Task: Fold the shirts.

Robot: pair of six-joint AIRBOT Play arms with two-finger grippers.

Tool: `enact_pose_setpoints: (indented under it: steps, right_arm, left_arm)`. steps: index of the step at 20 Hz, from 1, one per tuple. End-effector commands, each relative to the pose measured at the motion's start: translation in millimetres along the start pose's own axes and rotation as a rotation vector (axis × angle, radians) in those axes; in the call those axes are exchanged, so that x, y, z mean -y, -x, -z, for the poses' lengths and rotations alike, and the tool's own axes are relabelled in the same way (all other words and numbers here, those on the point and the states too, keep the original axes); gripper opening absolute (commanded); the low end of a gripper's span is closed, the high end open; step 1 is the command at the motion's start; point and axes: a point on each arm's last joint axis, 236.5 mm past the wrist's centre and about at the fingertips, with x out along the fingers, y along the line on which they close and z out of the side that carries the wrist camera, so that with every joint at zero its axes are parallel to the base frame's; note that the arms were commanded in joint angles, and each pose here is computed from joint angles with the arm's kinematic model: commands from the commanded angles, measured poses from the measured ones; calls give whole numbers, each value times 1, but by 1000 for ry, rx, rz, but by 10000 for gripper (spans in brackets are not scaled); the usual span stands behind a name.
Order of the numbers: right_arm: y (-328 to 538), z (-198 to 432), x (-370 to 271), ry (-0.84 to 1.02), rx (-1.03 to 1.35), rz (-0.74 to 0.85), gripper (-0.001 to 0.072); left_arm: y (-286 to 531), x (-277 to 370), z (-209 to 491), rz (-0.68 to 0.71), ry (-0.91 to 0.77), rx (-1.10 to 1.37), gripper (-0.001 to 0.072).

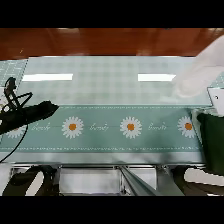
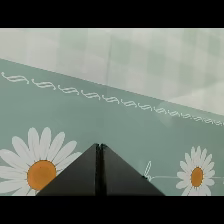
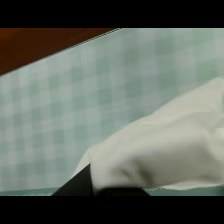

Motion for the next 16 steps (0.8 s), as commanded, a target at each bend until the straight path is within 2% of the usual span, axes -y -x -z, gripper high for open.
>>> enact_pose_setpoints:
  steps: [1, 9, 13, 16]
  right_arm:
    - [53, -9, 50, -142, 83, -10, 28]
    - [93, 36, 140, -331, 23, 89, 28]
    - [123, 83, 189, -475, 27, 276, 28]
    - [136, 150, 215, -662, -6, 390, 29]
  left_arm:
    - [0, 0, -4, -1, -2, 13, 24]
    - [3, -2, -35, -10, -1, 147, 25]
    - [6, -3, -50, -14, -1, 211, 25]
    - [11, -5, -70, -20, -1, 297, 25]
